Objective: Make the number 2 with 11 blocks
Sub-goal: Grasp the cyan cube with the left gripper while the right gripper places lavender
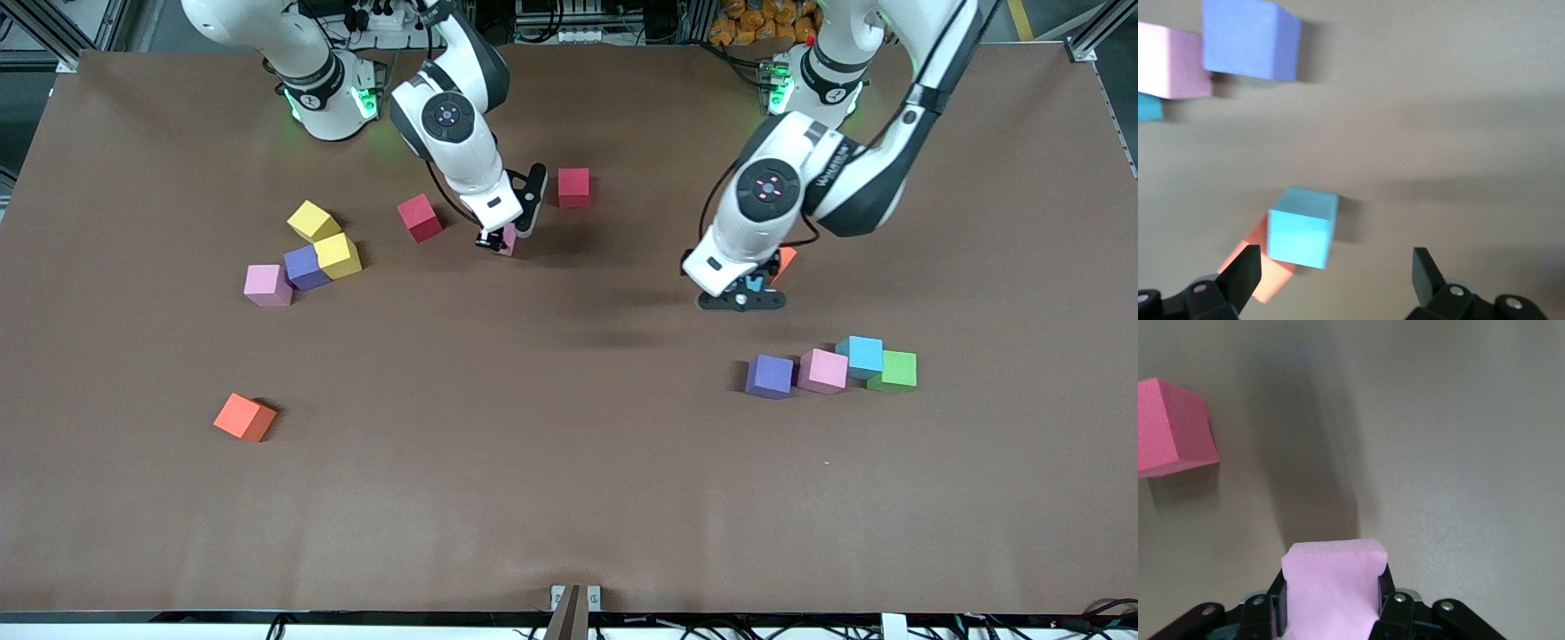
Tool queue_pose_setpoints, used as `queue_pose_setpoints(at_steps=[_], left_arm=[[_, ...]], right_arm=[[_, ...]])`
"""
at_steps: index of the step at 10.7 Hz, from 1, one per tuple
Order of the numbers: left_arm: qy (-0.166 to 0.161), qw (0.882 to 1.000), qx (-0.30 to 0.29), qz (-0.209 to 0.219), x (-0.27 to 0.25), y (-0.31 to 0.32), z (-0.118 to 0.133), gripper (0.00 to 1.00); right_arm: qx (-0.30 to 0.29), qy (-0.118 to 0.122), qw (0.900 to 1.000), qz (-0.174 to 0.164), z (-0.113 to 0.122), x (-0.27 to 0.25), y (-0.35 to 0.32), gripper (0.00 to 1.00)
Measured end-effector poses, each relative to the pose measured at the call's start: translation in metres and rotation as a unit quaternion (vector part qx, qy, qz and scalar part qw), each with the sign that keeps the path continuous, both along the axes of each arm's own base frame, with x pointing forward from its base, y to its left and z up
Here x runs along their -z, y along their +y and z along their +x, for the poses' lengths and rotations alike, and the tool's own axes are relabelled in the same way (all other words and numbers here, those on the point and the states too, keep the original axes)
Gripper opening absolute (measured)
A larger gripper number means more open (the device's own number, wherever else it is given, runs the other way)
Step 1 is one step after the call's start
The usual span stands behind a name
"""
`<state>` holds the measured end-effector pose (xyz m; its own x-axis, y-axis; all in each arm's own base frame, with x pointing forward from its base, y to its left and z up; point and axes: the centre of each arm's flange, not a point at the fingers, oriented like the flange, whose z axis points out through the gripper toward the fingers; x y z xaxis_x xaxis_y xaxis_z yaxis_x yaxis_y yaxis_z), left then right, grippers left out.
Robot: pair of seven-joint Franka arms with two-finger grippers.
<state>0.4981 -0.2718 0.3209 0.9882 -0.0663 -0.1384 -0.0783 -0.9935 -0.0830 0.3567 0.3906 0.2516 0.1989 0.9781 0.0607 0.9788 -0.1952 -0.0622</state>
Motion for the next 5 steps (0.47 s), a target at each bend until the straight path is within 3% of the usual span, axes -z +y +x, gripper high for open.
queue_pose_setpoints(at_steps=[2,5], left_arm=[[0.000,1.000,0.011,-0.007,0.003,0.034,0.014,1.00],[-0.007,1.000,0.022,-0.021,0.039,0.046,-0.004,1.00]], right_arm=[[-0.026,-0.015,1.000,0.004,-0.014,0.017,0.008,0.53],[-0.044,-0.036,0.998,0.013,-0.042,0.038,0.011,0.53]])
